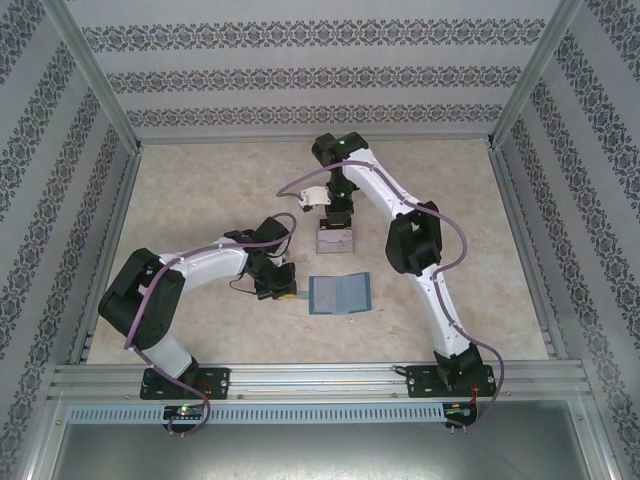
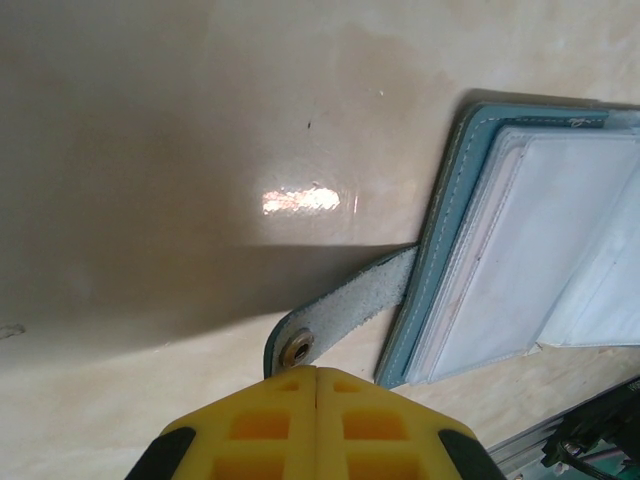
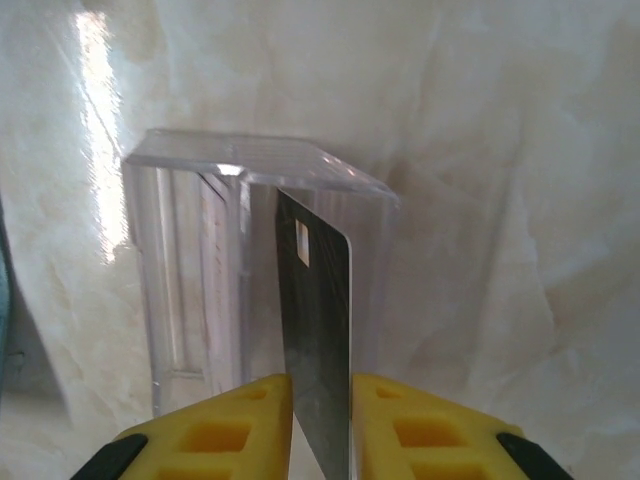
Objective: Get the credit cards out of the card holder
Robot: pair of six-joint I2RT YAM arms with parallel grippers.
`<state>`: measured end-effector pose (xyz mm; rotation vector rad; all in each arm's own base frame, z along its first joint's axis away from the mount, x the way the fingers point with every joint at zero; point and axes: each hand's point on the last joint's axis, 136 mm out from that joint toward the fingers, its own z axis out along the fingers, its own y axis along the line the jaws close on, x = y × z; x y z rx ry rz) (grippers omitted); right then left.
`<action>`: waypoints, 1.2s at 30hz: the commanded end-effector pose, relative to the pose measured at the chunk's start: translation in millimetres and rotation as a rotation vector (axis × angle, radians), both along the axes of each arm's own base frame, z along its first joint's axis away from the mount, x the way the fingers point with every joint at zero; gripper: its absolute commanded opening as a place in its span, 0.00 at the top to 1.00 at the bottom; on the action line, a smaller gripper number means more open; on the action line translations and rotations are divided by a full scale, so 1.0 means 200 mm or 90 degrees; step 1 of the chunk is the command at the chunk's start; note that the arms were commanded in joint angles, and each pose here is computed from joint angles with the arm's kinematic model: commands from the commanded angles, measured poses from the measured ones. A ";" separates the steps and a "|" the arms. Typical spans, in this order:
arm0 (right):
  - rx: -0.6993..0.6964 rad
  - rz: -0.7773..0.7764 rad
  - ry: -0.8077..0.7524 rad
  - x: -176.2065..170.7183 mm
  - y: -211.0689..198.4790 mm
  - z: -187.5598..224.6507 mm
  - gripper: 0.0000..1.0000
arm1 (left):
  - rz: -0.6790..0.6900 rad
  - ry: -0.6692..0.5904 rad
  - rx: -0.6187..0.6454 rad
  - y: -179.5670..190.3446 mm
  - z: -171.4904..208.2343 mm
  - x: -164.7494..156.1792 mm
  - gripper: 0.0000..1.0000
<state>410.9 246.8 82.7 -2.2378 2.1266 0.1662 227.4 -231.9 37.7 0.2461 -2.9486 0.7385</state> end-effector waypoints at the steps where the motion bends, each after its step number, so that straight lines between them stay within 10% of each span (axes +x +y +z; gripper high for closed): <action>1: 0.008 -0.015 -0.059 0.05 -0.03 0.17 0.76 | 0.015 -0.020 -0.010 0.01 0.03 0.04 1.00; 36: 0.008 -0.082 -0.145 0.10 -0.02 -0.07 0.73 | 0.007 -0.026 -0.026 -0.03 0.05 0.07 1.00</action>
